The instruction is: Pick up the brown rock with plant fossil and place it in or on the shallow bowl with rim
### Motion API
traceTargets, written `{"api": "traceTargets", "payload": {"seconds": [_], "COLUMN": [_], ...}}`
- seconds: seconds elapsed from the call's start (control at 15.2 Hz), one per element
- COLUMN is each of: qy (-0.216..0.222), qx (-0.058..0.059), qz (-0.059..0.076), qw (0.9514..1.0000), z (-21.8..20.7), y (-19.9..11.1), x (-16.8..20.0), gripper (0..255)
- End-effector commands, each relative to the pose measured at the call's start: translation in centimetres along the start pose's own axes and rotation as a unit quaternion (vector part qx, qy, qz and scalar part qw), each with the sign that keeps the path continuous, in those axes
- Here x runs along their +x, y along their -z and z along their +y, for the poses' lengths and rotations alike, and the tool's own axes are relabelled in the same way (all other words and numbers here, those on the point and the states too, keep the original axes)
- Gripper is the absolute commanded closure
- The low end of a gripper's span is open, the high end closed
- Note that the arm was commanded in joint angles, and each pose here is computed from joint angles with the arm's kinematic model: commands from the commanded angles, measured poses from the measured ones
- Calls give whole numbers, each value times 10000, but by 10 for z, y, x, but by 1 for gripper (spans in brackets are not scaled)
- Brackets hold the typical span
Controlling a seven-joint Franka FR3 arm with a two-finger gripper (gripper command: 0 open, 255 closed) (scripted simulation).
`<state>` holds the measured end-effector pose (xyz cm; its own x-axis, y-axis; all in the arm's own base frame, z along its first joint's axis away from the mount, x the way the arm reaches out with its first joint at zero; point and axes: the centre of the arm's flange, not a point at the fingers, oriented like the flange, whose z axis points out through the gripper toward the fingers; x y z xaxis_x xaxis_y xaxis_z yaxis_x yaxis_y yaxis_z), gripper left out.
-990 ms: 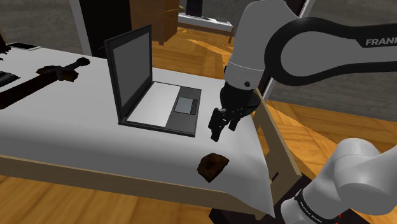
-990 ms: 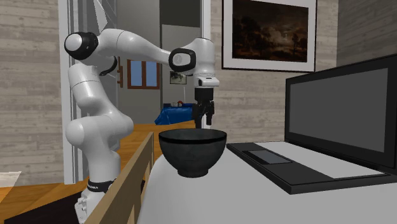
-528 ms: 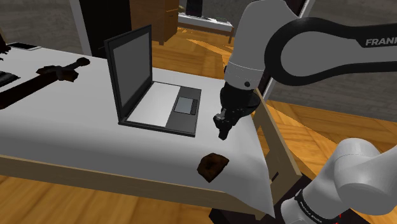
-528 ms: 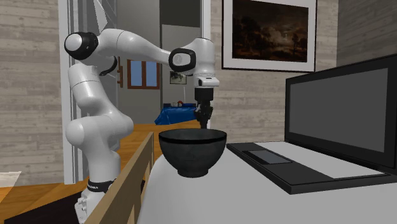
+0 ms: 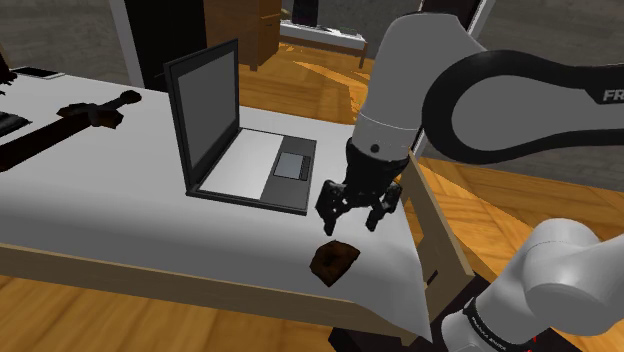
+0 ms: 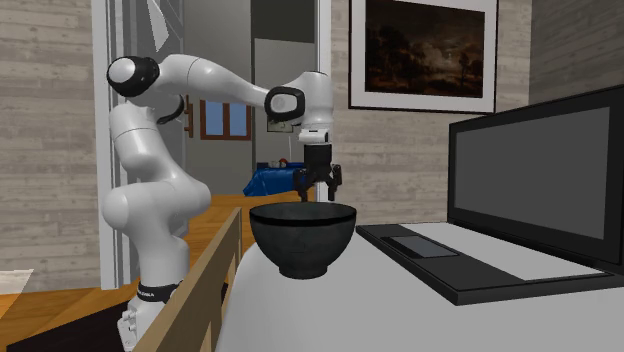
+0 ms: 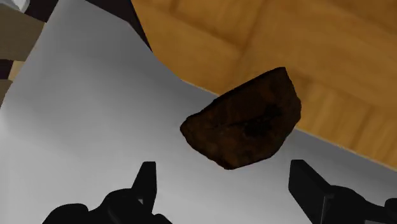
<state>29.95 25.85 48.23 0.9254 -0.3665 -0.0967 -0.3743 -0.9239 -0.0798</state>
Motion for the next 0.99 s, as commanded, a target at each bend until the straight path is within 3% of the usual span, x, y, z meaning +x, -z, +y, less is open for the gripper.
{"api": "traceTargets", "payload": {"seconds": [0.0, 0.13, 0.59, 0.92], "qy": [-1916, -3413, -3413, -3413], "qx": [43, 80, 80, 80], "qz": [10, 26, 26, 26], "qw": [9815, 9399, 9399, 9399], "z": [-13, -32, -32, -32], "y": [-13, -23, -60, -63], "x": [-17, -26, -26, -26], "gripper": [0, 0, 0, 0]}}
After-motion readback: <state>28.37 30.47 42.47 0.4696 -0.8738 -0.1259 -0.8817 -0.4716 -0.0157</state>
